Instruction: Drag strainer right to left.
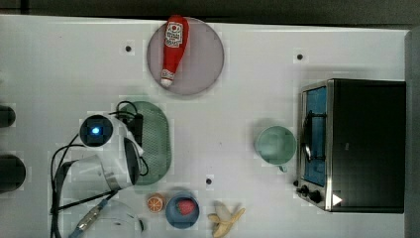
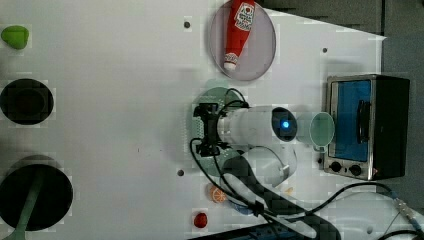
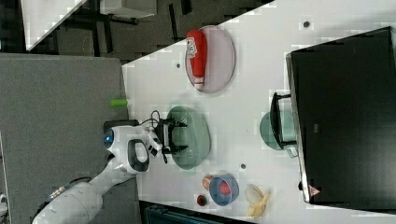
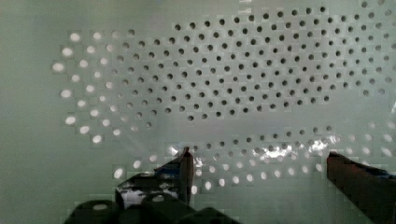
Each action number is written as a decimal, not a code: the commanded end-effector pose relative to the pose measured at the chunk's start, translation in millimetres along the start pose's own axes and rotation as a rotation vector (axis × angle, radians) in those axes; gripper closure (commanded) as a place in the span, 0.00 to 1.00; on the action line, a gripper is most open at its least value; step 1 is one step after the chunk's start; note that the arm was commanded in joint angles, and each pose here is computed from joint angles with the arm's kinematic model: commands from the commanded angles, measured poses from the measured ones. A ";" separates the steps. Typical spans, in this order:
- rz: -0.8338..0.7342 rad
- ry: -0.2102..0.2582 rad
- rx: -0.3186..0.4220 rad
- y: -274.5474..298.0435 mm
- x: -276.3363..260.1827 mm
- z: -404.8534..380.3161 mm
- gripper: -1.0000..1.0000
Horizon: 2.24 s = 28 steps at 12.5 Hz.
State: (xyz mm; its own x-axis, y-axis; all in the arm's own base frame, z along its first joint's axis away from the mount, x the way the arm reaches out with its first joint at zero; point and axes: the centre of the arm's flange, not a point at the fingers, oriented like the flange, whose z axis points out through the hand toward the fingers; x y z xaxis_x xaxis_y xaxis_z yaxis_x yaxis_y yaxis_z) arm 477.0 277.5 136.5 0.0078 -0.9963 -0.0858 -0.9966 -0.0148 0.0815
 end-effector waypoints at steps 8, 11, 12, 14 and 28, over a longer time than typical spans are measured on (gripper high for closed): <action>0.040 -0.070 -0.003 -4.9 -92.4 3.2 0.00; 0.090 -0.080 0.003 -2.0 -115.6 5.4 0.00; 0.083 -0.084 0.007 -1.6 -123.0 6.4 0.00; 0.067 -0.091 0.012 -1.7 -136.0 9.5 0.00; -0.462 -0.050 0.112 -67.6 25.4 -306.1 0.00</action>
State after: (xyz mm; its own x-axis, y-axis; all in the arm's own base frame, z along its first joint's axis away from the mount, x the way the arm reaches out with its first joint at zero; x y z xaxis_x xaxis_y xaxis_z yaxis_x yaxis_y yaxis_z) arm 529.4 314.6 352.2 0.3683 -0.9227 -0.1142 -0.9237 -0.3771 0.0681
